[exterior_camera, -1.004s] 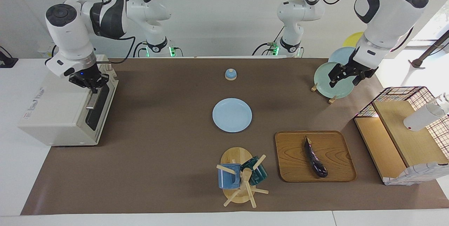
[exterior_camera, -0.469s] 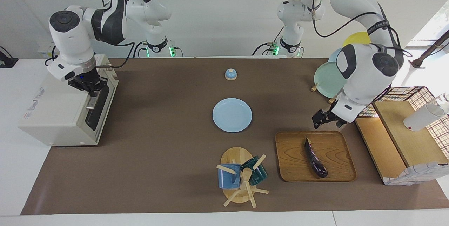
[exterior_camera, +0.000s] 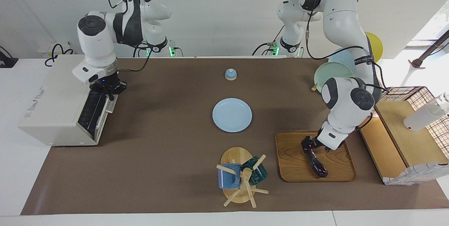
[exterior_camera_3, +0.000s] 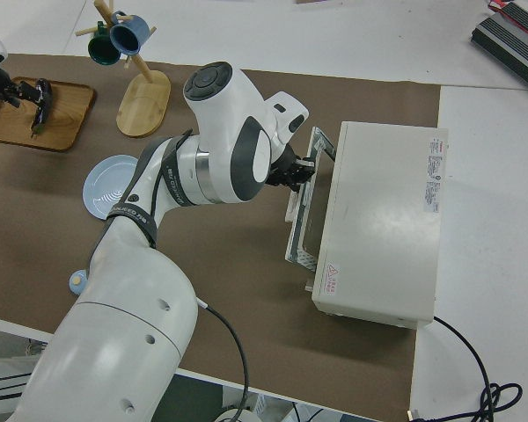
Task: Put eggplant into oven
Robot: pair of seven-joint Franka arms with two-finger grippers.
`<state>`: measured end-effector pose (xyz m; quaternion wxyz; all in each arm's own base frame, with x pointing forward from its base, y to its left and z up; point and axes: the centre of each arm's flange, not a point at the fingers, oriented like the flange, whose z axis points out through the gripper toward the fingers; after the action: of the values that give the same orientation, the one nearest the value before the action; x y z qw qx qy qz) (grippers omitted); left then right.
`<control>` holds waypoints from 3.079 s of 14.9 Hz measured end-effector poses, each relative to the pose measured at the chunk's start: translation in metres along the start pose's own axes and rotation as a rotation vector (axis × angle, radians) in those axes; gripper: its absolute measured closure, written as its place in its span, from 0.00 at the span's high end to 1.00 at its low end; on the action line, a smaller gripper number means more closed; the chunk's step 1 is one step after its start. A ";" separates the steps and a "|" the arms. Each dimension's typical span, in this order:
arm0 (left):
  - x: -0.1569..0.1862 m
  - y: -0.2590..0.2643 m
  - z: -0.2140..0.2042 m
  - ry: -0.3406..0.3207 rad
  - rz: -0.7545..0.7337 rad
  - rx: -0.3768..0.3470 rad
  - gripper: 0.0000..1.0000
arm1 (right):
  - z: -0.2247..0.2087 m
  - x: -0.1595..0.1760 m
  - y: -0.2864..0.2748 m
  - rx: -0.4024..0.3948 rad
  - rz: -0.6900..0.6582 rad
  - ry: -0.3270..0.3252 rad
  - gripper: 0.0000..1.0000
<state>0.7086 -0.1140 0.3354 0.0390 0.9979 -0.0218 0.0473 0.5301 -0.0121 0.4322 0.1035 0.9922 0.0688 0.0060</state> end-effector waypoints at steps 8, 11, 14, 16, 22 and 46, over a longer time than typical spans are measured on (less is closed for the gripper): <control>-0.012 0.007 0.027 0.013 0.012 -0.001 0.99 | 0.072 0.021 -0.049 0.082 0.014 0.036 0.01; -0.015 0.007 0.032 0.018 0.011 -0.001 0.90 | 0.087 0.021 -0.054 0.094 0.031 0.038 0.01; -0.016 0.006 0.033 0.017 0.012 0.000 0.74 | 0.101 0.022 -0.055 0.110 0.058 0.032 0.01; -0.015 0.006 0.031 0.020 0.011 0.000 0.49 | 0.111 0.023 -0.058 0.112 0.077 0.027 0.01; -0.005 0.013 -0.015 0.022 -0.053 -0.073 0.27 | 0.110 0.031 -0.085 0.149 0.156 0.031 0.01; -0.224 0.293 0.013 -0.019 -0.105 -0.125 0.27 | -0.092 -0.001 -0.024 0.183 0.168 -0.126 1.00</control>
<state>0.4737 -0.3976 0.3236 0.1036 0.9937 0.0271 0.0343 0.5230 0.0296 0.5173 0.0159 0.9982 -0.0211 -0.0540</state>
